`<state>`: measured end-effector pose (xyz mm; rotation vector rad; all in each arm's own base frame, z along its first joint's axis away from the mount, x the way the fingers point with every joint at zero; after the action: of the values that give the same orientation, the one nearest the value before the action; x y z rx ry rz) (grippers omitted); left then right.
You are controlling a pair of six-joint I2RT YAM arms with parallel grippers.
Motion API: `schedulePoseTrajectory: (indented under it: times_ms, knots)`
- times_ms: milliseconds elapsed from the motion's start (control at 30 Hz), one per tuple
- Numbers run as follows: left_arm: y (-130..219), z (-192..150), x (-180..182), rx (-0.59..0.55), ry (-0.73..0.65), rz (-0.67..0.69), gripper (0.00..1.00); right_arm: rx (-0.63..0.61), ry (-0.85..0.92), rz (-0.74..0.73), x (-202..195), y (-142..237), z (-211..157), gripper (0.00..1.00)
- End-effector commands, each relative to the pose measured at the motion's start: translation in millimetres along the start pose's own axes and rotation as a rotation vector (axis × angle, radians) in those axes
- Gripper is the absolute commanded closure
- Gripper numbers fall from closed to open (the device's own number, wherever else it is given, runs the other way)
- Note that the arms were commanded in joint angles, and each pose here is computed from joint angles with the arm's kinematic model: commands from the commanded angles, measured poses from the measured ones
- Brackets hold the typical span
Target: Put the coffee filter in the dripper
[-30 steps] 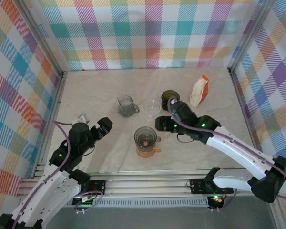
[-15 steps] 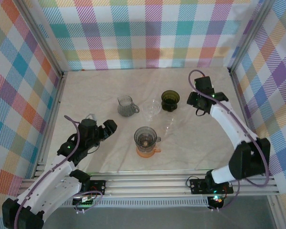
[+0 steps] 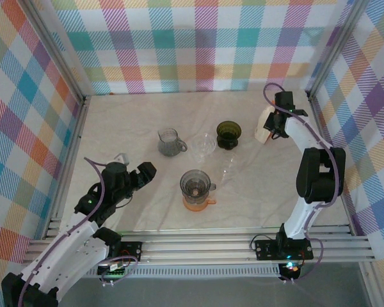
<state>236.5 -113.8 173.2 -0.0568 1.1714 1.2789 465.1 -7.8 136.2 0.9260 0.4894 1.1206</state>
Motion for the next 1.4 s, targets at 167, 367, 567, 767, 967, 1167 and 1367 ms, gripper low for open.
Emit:
schedulePoseTrajectory:
  times_ms: [167, 367, 567, 767, 967, 1167, 1367]
  knots:
    - [-3, 1, -10, 0.007, -0.027, -0.036, 0.16, -0.046, 0.064, 0.028, 12, -14, 25, 0.56]
    - [-5, 1, -9, 0.009, -0.027, -0.026, 0.16, -0.038, 0.105, 0.004, 9, -25, 25, 0.62]
    - [-6, 1, -7, 0.009, -0.026, -0.017, 0.16, -0.031, 0.154, 0.005, 9, -32, 23, 0.80]
    - [-7, 2, -5, 0.000, -0.024, -0.003, 0.15, -0.057, 0.230, 0.030, 12, -29, 23, 0.90]
    - [-7, 2, -5, -0.001, -0.026, -0.002, 0.15, -0.109, 0.386, 0.093, 19, -15, 22, 0.93]
    - [-8, 2, -5, 0.000, -0.023, -0.010, 0.15, -0.148, 0.550, 0.127, 23, -3, 11, 0.95]
    - [-8, 2, -6, 0.005, -0.023, -0.012, 0.15, -0.139, 0.637, 0.123, 22, 0, 3, 0.95]
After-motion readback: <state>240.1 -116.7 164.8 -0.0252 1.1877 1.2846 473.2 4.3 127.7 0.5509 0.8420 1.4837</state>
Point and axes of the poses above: each hand's point on the last joint's axis, 136 mm out from that joint toward the fingers, its own y axis back along the fingers, its own x axis along the line the jaws close on, z = x × y, the point moved 1 cm from there along y, back along the fingers, and after that the axes turned 2 degrees about y, right-handed, at the moved point
